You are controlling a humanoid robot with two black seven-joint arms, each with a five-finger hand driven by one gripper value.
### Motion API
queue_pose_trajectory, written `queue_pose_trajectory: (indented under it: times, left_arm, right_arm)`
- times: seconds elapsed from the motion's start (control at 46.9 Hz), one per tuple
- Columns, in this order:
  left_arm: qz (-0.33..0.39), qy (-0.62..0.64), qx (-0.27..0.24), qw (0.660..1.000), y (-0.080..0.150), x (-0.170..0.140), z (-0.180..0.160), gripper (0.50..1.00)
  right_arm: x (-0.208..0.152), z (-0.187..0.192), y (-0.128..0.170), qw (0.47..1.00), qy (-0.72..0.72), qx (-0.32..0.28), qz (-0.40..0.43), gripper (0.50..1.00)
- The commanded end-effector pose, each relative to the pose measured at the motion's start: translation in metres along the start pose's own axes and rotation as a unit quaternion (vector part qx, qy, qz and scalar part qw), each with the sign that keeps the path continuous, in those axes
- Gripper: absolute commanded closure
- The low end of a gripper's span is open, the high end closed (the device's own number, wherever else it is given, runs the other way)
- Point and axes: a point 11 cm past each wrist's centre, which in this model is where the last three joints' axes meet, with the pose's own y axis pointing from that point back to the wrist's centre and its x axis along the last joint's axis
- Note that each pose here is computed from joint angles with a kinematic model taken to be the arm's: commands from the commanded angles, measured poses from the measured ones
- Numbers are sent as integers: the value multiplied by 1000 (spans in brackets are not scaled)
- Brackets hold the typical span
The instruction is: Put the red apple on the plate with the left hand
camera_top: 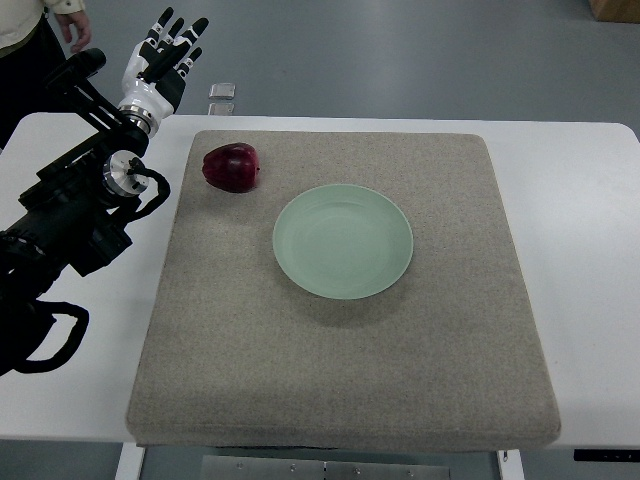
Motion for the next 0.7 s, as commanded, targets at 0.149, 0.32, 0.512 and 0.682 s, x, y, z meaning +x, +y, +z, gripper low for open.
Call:
queue_pose_trajectory:
  times: [0.149, 0.32, 0.512, 0.682]
  left_arm:
    - [-5, 3, 1, 1000, 1, -1, -1, 506]
    - [-7, -2, 3, 1000, 1, 0, -2, 506]
    - [-10, -8, 2, 1000, 1, 1, 2, 506]
    - [-30, -12, -5, 999, -1, -4, 16, 508]
  right_arm:
    - [0, 0, 0, 1000, -1, 0, 0, 536]
    - [0, 0, 0, 1000, 0, 0, 0, 536]
    - [0, 0, 0, 1000, 0, 0, 0, 536]
    - [0, 0, 0, 1000, 0, 0, 0, 536]
